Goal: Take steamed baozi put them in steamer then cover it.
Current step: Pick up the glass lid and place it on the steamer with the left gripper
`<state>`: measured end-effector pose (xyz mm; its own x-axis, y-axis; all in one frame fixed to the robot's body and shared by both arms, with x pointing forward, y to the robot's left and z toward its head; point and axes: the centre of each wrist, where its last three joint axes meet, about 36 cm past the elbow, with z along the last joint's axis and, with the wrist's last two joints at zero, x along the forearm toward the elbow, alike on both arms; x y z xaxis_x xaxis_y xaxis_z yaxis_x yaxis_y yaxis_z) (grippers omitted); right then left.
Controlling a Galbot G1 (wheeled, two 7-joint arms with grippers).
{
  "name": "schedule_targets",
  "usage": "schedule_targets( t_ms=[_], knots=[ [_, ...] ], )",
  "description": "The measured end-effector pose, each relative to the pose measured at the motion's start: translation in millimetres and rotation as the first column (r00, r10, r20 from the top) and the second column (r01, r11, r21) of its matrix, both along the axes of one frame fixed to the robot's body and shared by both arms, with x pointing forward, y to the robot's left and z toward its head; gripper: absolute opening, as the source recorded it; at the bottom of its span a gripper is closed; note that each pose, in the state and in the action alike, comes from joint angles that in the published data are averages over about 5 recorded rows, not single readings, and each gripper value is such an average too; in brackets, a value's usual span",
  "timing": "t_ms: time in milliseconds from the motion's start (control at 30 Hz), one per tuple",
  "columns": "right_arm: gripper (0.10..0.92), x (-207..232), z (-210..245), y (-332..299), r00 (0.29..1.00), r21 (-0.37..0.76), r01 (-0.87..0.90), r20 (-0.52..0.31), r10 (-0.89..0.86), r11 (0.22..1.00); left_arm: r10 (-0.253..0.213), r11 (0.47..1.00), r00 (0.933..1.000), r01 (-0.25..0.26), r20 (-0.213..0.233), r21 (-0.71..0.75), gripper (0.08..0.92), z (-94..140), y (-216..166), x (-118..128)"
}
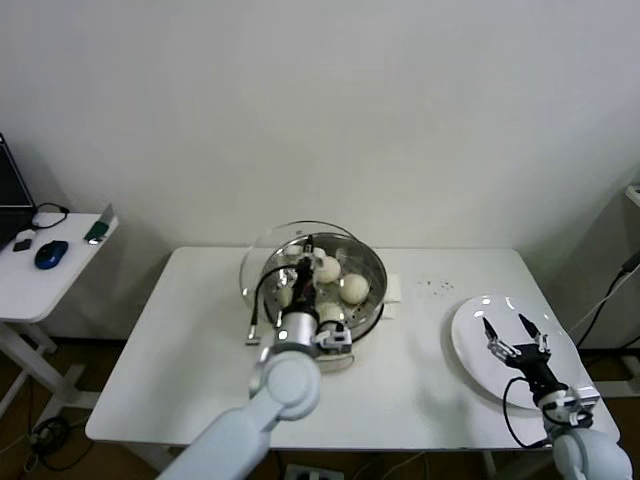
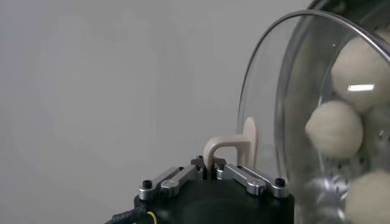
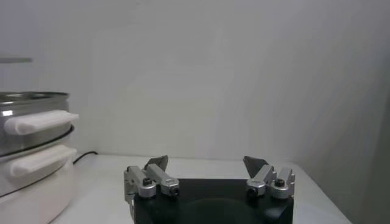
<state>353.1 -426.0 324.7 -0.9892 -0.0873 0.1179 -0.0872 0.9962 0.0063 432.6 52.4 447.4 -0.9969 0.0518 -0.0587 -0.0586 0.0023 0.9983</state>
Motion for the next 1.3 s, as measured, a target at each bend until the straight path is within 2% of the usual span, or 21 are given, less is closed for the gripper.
schedule_targets(
  t_ms=[333, 833, 1300],
  knots=[
    [0.823, -7.1, -3.4, -3.8, 1.000, 0.000, 0.020, 0.002, -0.020, 1.000, -0.013, 1.000, 0.9988, 0.012, -0.048, -0.012, 0.158, -6.6, -31.6, 15.2],
    [0.823, -9.4, -6.3, -7.9, 1.000, -0.010, 0.026, 0.002, -0.026, 1.000, 0.003, 1.000, 0.9957, -0.003, -0.093, -0.005, 0.158, -19.1, -42.3, 32.2],
    [0.823, -11.5, -7.8, -10.0, 1.000, -0.019, 0.024, 0.003, -0.024, 1.000, 0.013, 1.000, 0.9953, -0.012, -0.096, 0.006, 0.158, -24.2, -38.4, 35.1]
  ],
)
